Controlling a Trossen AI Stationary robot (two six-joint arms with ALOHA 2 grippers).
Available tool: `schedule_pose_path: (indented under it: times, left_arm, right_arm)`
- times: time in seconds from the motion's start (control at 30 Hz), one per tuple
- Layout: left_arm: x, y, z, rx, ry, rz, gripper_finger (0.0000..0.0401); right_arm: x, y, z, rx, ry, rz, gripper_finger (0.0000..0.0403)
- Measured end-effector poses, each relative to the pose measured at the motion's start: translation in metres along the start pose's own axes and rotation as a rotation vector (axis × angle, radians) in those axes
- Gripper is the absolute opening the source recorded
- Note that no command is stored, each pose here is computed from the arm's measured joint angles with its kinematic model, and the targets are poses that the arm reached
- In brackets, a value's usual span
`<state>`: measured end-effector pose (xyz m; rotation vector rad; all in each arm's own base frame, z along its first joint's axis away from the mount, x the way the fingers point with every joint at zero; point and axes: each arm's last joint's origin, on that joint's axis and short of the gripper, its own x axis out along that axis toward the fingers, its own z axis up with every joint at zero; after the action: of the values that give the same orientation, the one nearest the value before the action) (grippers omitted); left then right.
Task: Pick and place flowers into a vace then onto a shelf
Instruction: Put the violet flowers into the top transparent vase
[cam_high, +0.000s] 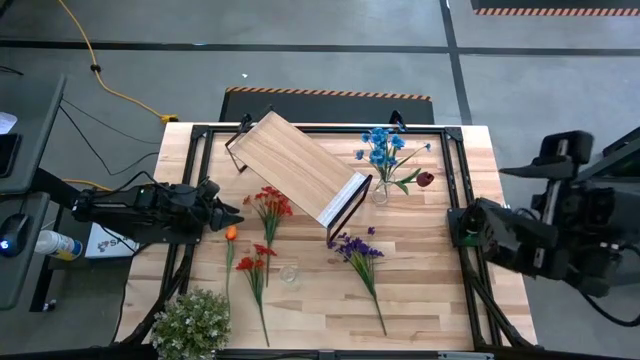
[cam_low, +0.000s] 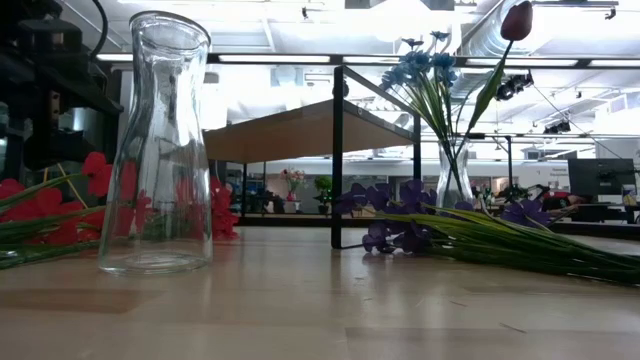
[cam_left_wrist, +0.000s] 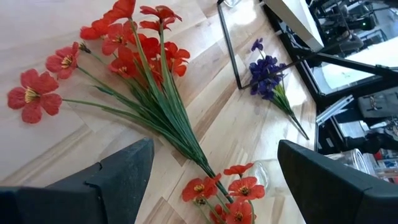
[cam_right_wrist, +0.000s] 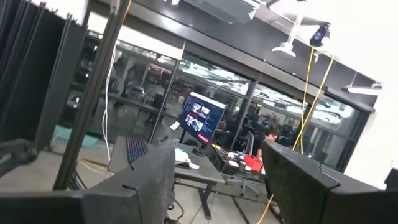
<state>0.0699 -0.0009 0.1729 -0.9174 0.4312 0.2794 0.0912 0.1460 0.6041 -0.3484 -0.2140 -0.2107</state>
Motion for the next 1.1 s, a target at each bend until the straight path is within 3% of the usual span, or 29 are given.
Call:
schedule_pose_path:
  times: [0.27, 0.53, 0.8, 1.1]
  left_arm:
    - [0.000, 0.000, 0.001, 0.000, -0.021, 0.014, 0.0376]
    - [0.000, 0.001, 0.001, 0.001, -0.042, 0.030, 0.0376]
    - [0.000, 0.002, 0.003, 0.001, -0.116, 0.080, 0.0376]
    - [0.000, 0.003, 0.004, 0.001, -0.125, 0.086, 0.0376]
  right_arm:
    - [0.006, -0.023, 0.026, -0.121, 0.025, 0.030, 0.0231]
    - [0.000, -0.056, 0.026, -0.050, 0.009, 0.025, 0.0231]
    - [-0.005, -0.060, 0.027, -0.039, -0.008, 0.069, 0.0231]
    - [-0.015, -0.085, 0.028, 0.037, -0.033, 0.117, 0.0231]
